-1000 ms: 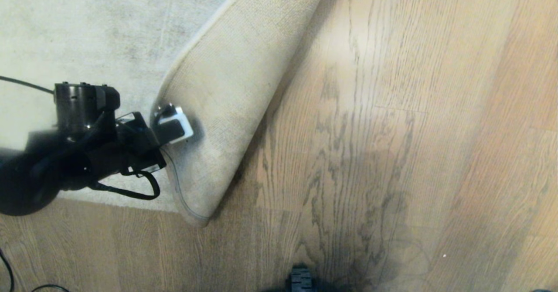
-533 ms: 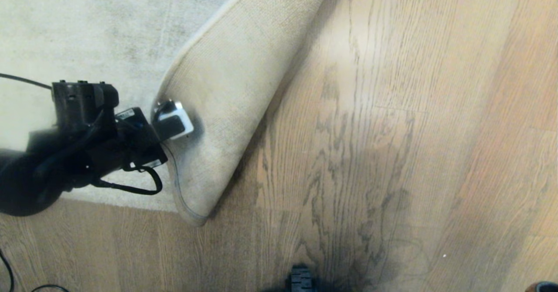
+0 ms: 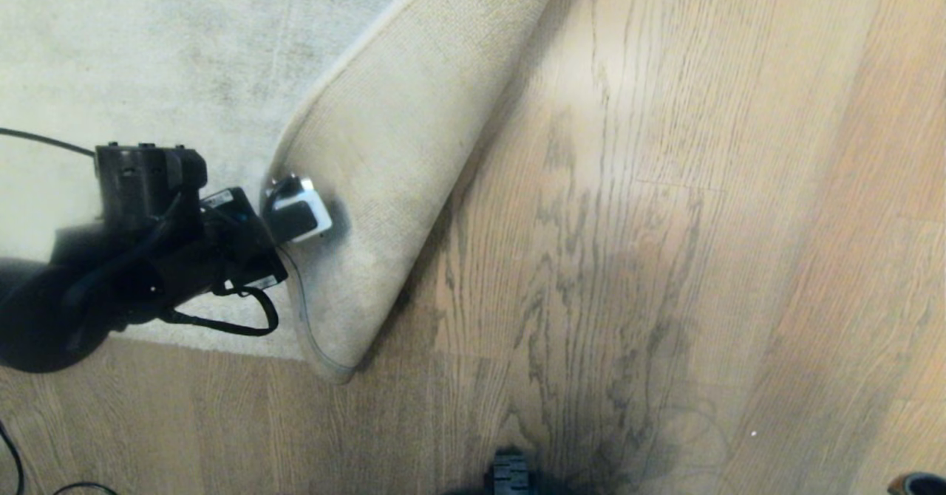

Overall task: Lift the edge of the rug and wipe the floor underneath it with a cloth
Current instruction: Wipe the floor under the carpet with a rag, then lay down the carpet

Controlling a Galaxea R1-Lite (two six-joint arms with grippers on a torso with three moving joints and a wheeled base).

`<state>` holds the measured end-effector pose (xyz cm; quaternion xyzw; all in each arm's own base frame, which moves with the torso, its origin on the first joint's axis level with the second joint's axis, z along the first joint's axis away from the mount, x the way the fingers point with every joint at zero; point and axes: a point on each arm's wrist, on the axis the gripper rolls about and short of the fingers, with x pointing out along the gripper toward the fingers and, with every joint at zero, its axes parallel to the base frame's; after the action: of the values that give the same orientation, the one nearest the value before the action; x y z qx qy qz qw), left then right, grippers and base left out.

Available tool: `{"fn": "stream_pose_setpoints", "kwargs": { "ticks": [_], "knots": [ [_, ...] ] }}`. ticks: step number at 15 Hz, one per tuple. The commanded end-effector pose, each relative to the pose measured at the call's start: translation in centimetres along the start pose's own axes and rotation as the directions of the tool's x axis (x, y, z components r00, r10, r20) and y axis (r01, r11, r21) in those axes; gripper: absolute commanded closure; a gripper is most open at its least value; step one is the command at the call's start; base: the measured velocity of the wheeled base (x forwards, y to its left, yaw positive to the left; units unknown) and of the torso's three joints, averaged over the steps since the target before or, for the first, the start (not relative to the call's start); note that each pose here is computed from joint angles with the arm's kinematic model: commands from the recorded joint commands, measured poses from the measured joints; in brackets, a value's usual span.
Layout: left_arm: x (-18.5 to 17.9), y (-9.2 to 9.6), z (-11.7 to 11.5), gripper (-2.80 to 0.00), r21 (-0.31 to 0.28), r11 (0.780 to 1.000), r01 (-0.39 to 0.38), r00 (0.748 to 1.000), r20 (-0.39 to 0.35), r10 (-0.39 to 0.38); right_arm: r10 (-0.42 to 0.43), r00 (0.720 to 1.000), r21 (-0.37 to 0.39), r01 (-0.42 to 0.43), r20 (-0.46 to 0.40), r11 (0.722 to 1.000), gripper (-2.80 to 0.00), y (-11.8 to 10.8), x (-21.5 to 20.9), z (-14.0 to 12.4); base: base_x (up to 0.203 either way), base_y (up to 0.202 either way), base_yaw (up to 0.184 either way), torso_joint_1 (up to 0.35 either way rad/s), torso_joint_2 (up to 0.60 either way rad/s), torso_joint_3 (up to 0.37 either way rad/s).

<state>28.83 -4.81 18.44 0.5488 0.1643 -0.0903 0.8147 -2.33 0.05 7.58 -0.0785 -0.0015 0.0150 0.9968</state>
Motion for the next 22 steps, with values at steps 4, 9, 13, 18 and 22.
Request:
{"fn": "stream_pose_setpoints", "kwargs": {
  "ticks": [4,9,13,18,22],
  "knots": [
    [0.0,0.0,-0.1,0.0,0.005,1.0,0.0,1.0,-0.003,0.0,0.008,1.0,0.033,-0.008,-0.007,0.999,0.0,0.0,0.1,-0.1,0.0,0.0,0.0,0.0,0.0,0.0],
    [0.1,-0.2,-0.1,0.0,0.006,1.0,0.007,1.0,-0.003,-0.007,0.005,1.0,0.084,-0.004,-0.006,0.996,0.0,0.0,0.1,-0.1,0.0,0.0,0.0,0.0,0.0,0.0],
    [0.0,-0.6,-0.2,0.0,0.012,1.0,0.019,1.0,-0.006,-0.019,0.005,1.0,0.084,-0.004,-0.006,0.996,0.0,0.0,0.1,-0.1,0.0,0.0,0.0,0.0,0.0,0.0],
    [-0.1,-0.7,0.5,0.0,0.022,1.0,0.021,1.0,0.017,-0.022,0.005,1.0,0.084,-0.004,-0.006,0.996,0.0,0.0,0.1,-0.1,0.0,0.0,0.0,0.0,0.0,0.0],
    [-0.5,-0.8,1.9,0.0,0.019,1.0,0.012,0.999,0.05,-0.013,0.005,1.0,0.084,-0.004,-0.006,0.996,0.0,0.0,0.1,-0.1,0.0,0.0,0.0,0.0,0.0,0.0]
  ]
}}
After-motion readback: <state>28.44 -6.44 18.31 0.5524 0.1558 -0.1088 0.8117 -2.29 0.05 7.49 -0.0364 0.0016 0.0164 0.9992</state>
